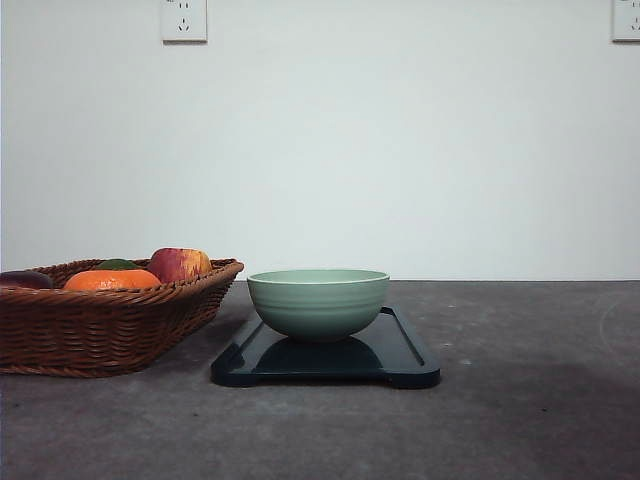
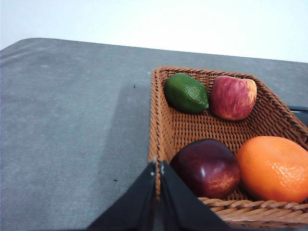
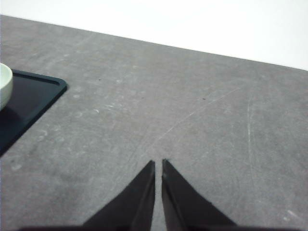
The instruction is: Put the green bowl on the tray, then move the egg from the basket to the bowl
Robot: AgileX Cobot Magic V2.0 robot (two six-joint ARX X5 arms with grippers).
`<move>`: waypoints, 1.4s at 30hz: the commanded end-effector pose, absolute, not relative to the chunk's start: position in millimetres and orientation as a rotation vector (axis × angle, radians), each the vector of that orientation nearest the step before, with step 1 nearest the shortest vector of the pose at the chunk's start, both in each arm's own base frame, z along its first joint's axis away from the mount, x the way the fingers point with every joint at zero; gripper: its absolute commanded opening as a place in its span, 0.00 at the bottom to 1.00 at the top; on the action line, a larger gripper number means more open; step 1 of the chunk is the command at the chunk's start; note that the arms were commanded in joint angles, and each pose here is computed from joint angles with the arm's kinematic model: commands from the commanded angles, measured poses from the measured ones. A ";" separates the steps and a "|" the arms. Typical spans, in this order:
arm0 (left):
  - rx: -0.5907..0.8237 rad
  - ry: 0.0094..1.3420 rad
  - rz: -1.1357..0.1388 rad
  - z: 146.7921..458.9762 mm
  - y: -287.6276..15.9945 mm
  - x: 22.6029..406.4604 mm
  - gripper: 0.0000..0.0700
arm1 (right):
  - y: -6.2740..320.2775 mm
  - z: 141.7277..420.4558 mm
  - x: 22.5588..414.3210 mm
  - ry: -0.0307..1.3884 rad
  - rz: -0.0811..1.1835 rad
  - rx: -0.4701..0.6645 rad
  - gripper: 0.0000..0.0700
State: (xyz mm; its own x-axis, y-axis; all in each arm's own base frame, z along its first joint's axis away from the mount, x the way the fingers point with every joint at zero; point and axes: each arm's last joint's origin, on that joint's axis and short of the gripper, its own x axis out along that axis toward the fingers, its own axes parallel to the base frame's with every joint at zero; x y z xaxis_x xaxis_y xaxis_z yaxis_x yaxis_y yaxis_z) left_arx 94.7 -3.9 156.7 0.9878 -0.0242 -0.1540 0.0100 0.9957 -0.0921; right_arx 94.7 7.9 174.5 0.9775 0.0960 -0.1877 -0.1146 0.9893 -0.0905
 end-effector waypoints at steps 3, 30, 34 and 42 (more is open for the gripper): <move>-0.091 0.171 -0.015 150.5 -4.0 95.6 0.00 | 6.5 164.2 92.7 0.140 0.088 -0.088 0.02; -0.091 0.172 -0.015 150.5 -4.0 95.6 0.00 | 6.8 157.5 96.5 0.089 0.092 -0.081 0.02; -0.091 0.172 -0.015 150.5 -4.0 95.6 0.00 | 6.8 157.5 96.5 0.089 0.092 -0.081 0.02; -0.091 0.172 -0.015 150.5 -4.0 95.6 0.00 | 6.8 157.5 96.5 0.089 0.092 -0.081 0.02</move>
State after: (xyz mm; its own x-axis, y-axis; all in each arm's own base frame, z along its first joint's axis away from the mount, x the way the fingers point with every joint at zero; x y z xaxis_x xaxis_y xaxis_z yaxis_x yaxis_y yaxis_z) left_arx 94.7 -3.9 156.7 0.9878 -0.0242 -0.1540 0.0100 0.9957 -0.0921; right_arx 96.2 6.8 157.7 0.9909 0.0881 -0.1018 -0.0970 0.9916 -0.0860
